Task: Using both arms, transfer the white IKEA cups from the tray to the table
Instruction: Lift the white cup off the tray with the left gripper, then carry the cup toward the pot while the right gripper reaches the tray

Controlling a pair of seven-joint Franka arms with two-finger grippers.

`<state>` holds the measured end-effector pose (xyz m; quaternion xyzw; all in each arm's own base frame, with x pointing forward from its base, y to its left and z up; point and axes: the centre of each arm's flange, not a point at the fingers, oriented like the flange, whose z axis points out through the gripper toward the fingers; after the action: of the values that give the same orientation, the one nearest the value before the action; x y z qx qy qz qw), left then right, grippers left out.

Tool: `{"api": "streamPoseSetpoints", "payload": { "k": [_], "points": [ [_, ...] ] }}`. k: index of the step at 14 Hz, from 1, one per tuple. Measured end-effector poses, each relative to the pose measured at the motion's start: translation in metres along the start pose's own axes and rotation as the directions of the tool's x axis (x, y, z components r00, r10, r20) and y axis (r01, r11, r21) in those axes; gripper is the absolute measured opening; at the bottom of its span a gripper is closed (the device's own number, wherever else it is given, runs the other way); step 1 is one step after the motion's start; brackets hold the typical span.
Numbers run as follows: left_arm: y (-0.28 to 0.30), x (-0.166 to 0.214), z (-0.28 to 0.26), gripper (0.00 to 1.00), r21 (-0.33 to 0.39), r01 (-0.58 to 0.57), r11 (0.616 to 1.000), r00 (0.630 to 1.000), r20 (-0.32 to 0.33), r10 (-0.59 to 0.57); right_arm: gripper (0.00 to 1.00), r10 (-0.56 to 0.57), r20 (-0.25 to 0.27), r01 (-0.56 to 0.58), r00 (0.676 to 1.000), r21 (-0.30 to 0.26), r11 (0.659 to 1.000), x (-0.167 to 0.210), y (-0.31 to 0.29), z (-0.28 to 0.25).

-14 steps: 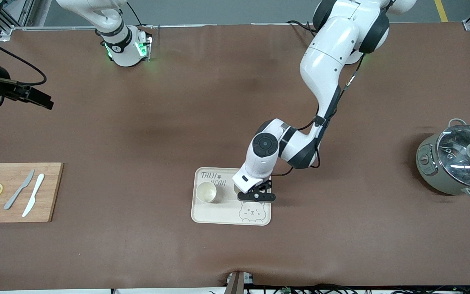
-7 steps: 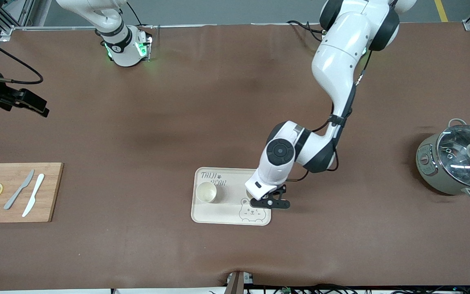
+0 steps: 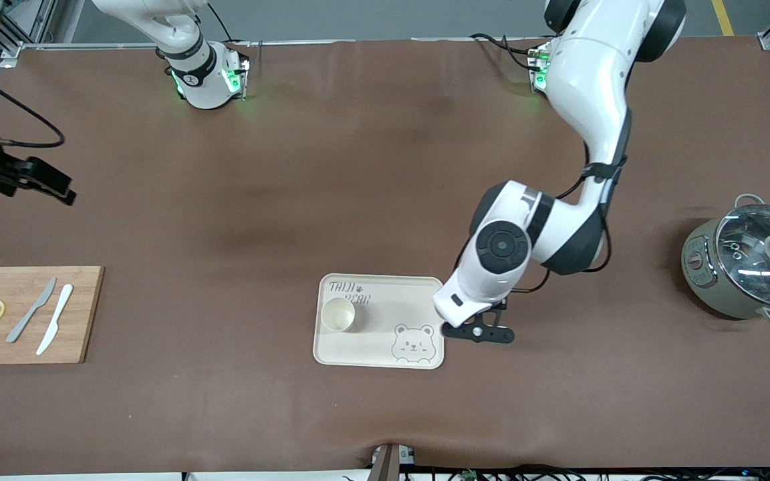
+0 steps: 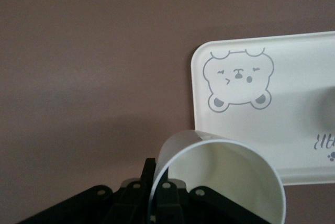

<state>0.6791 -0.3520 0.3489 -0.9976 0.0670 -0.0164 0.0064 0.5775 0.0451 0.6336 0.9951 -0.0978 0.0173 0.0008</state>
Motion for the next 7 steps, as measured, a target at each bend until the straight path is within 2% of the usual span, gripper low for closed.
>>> {"api": "streamPoseSetpoints", "payload": {
  "k": [3,7],
  "points": [
    [-0.053,-0.006,-0.035,0.04,-0.036,-0.021,0.999,0.999,0.027,0.022,1.0,0.083,-0.013,-0.083,0.996,0.018,0.996,-0.008,-0.065,0.016],
    [-0.106,-0.031,-0.048,0.04,-0.06,-0.059,0.996,0.997,0.053,0.062,1.0,0.161,-0.03,-0.16,0.986,0.04,0.986,-0.007,-0.12,0.046]
  ]
}}
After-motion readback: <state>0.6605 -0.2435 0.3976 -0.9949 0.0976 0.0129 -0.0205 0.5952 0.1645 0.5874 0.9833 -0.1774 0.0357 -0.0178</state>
